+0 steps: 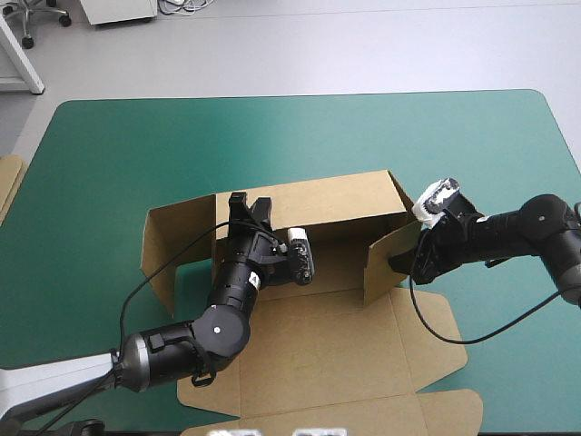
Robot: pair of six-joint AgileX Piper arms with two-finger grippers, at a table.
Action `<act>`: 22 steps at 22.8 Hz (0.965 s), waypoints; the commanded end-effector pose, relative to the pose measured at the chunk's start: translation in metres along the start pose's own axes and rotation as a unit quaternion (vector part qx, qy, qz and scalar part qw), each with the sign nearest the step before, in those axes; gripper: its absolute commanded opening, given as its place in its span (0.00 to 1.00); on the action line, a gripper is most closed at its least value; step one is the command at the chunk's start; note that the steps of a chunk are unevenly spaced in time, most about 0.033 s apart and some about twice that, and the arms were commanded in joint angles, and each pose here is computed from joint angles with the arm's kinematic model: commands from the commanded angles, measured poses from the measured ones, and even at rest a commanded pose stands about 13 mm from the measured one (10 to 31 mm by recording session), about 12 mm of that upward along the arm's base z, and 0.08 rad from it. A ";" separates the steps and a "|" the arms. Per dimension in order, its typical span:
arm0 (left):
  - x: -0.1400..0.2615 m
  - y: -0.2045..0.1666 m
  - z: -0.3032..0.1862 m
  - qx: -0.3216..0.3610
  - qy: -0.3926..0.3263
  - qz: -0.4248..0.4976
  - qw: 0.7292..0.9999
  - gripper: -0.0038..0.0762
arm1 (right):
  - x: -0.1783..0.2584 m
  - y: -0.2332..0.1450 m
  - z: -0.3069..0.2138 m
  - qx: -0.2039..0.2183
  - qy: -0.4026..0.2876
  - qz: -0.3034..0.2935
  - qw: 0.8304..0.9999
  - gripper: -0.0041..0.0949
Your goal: Fold the box
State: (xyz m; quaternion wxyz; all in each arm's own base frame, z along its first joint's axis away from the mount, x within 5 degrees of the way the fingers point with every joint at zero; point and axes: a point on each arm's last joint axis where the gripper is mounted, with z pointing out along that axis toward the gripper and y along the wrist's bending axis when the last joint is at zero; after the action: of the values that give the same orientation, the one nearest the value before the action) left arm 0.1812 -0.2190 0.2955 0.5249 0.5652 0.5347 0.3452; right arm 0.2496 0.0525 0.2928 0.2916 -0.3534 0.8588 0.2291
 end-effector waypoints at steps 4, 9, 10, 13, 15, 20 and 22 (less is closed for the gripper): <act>-0.004 0.024 -0.007 -0.070 -0.023 0.013 0.997 0.04 | -0.020 0.010 -0.012 0.008 -0.082 -0.042 0.996 0.71; -0.004 0.024 -0.007 -0.069 -0.024 0.013 0.997 0.04 | -0.037 0.025 0.005 0.055 -0.097 -0.064 0.992 0.70; -0.004 0.024 -0.007 -0.069 -0.024 0.013 0.997 0.04 | -0.038 0.026 0.004 0.059 -0.103 -0.056 0.991 0.70; -0.005 0.024 -0.007 -0.065 -0.030 0.013 0.997 0.04 | -0.039 0.025 0.003 0.067 -0.109 -0.038 0.991 0.64; -0.006 0.023 -0.007 -0.063 -0.033 0.014 0.997 0.04 | -0.039 0.025 0.003 0.066 -0.109 -0.029 0.991 0.58; -0.007 0.022 -0.007 -0.059 -0.039 0.014 0.997 0.04 | -0.037 0.026 0.005 0.058 -0.109 -0.012 0.992 0.38; -0.007 0.022 -0.007 -0.057 -0.040 0.014 0.997 0.04 | -0.035 0.027 0.007 0.052 -0.108 -0.004 0.993 0.31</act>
State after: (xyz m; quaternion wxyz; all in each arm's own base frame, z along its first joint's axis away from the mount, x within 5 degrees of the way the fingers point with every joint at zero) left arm 0.1814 -0.2182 0.2957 0.5239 0.5624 0.5368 0.3481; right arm 0.2572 0.0872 0.2979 0.3692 -0.3355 0.8447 0.1937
